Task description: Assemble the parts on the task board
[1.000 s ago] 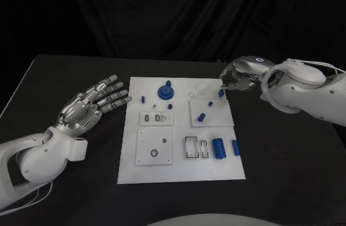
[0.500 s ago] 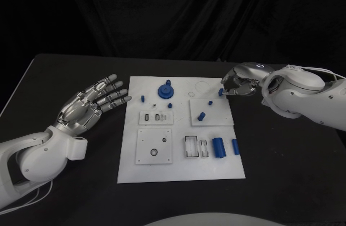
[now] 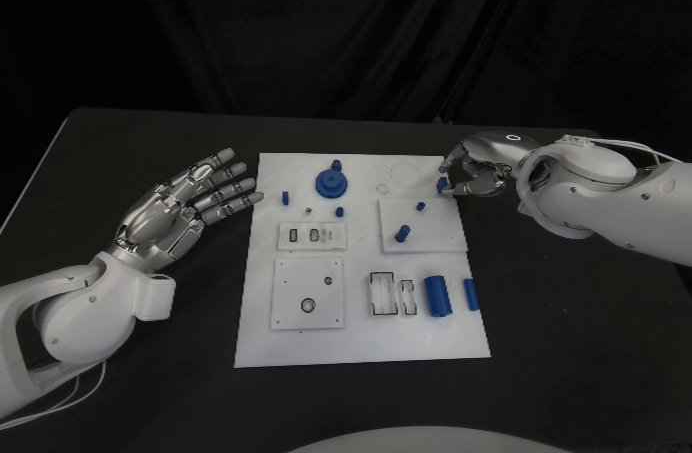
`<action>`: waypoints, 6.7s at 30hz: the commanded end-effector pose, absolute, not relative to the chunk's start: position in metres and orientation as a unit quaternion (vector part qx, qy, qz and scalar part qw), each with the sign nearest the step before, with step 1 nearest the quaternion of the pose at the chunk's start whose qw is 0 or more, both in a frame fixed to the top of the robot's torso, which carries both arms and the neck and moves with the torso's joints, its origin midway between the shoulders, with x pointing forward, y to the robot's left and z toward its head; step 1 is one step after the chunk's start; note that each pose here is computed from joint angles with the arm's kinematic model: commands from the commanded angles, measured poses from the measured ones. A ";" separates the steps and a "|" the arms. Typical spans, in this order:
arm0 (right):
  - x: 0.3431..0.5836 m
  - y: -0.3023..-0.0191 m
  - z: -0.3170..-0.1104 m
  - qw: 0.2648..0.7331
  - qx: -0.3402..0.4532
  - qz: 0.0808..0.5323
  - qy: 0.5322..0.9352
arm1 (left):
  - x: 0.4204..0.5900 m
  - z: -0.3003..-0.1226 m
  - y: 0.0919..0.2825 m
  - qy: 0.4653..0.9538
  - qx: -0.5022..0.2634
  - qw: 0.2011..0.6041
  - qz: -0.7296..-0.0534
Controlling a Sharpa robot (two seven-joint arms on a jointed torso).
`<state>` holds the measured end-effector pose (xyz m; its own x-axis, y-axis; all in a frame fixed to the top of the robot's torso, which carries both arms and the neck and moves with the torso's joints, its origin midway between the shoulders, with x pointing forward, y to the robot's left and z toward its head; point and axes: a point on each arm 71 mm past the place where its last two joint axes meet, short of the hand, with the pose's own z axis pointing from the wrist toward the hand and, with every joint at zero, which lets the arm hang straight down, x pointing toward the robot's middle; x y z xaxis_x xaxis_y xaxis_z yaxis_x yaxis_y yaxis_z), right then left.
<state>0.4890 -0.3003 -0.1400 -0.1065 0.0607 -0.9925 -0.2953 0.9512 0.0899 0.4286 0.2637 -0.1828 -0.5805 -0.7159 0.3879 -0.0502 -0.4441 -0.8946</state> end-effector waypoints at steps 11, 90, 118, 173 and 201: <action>0.493 -0.299 -0.148 0.662 -0.079 0.132 0.733 | 0.428 -0.179 0.265 0.448 -0.392 0.228 -0.771; 0.452 -0.109 -0.158 0.627 -0.235 0.255 0.698 | 0.431 -0.182 0.264 0.456 -0.393 0.222 -0.767; 0.453 -0.107 -0.167 0.617 -0.240 0.250 0.707 | 0.433 -0.184 0.265 0.458 -0.394 0.220 -0.766; 0.464 -0.284 -0.182 0.672 0.143 0.434 0.583 | 0.510 -0.131 0.206 0.848 -0.124 0.328 -0.398; 0.457 -0.297 -0.210 0.654 0.218 0.441 0.575 | 0.530 -0.146 0.161 0.926 -0.038 0.340 -0.162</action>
<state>0.4574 -0.2954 -0.2099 -0.0740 0.8213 -0.5656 -0.3258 0.5162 0.7921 0.5312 0.1577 -0.1412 -0.7365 -0.2464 -0.6300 0.0595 0.9041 -0.4232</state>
